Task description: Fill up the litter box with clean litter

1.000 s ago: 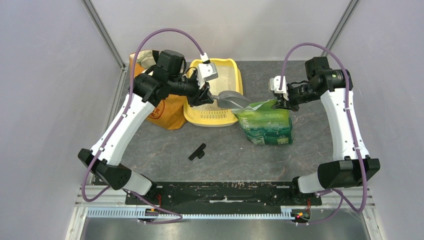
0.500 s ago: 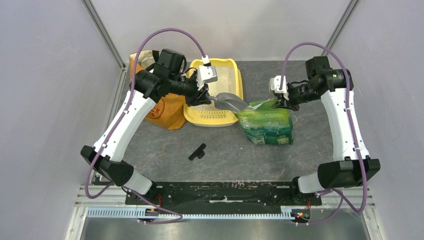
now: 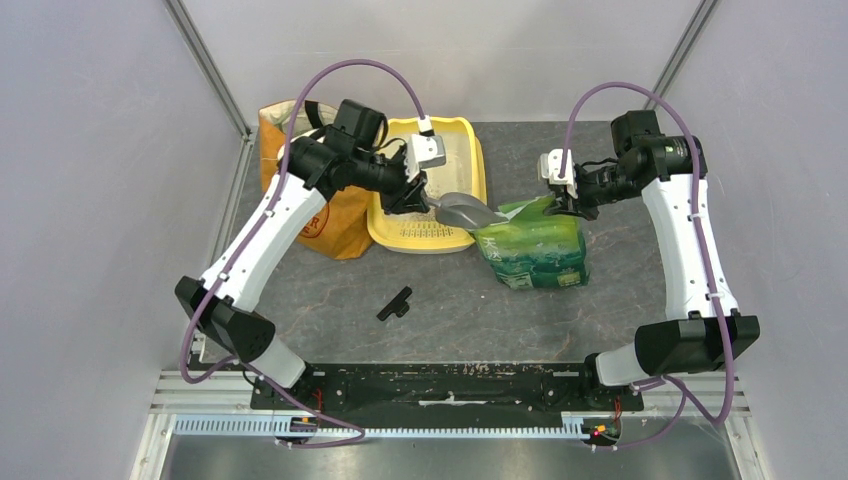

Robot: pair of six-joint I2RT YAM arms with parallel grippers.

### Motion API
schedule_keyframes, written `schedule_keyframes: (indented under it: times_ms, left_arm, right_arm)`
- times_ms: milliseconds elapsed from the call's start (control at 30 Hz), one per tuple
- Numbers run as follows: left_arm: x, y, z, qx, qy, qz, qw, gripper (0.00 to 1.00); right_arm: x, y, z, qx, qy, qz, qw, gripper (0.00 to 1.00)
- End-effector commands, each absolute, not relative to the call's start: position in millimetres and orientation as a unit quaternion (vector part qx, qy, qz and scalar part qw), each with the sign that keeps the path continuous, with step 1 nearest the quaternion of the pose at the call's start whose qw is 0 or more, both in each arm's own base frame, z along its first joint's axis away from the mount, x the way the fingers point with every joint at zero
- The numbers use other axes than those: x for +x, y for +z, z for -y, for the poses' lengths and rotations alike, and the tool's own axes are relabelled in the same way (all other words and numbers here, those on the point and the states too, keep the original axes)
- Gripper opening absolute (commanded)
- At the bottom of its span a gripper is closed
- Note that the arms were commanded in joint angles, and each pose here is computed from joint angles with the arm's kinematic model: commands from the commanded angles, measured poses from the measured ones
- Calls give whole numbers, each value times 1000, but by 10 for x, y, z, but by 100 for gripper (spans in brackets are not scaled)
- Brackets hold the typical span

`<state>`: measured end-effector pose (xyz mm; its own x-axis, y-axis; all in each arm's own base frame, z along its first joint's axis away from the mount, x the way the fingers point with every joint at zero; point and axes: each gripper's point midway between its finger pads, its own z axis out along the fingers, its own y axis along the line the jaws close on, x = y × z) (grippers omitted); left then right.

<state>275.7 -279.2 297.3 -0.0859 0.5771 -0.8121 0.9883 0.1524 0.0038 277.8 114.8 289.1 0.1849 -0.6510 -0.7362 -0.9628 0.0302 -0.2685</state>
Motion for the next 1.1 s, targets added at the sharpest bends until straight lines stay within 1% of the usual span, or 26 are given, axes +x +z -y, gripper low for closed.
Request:
schedule_keyframes:
  times_ms: [0,33,100,200,300,400,467,600,800,1067]
  left_arm:
    - [2740,2988,3117,508,-355,-725,301,2]
    - [2777,2931,3163,474,-357,-754,283,2]
    - [2767,2857,3253,432,-359,-789,249,2]
    - [2798,2778,3388,351,-333,-845,229,2]
    - [2841,2686,3459,291,-321,-877,209,2]
    - [2862,2552,3492,234,-310,-906,169,2]
    - [2869,2495,3511,219,-302,-912,171,2]
    - [2810,2321,3590,191,-284,-928,148,2]
    - [2939,2012,3604,125,-242,-953,134,2]
    - [2780,1456,3725,89,-220,-970,42,2]
  right_arm:
    - [2844,3199,-1307,-678,194,-560,435,0]
    - [2846,3197,-1323,-679,195,-560,434,0]
    - [2851,3194,-1357,-681,196,-556,434,0]
    - [2859,3180,-1411,-686,198,-552,431,0]
    - [2857,3162,-1446,-690,201,-550,427,0]
    - [2850,3127,-1451,-691,203,-551,422,0]
    - [2841,3103,-1459,-691,206,-552,419,0]
    - [2834,3075,-1474,-692,210,-551,416,0]
    - [2838,3092,-1487,-694,209,-549,416,0]
    - [2784,3137,-1533,-700,210,-540,417,0]
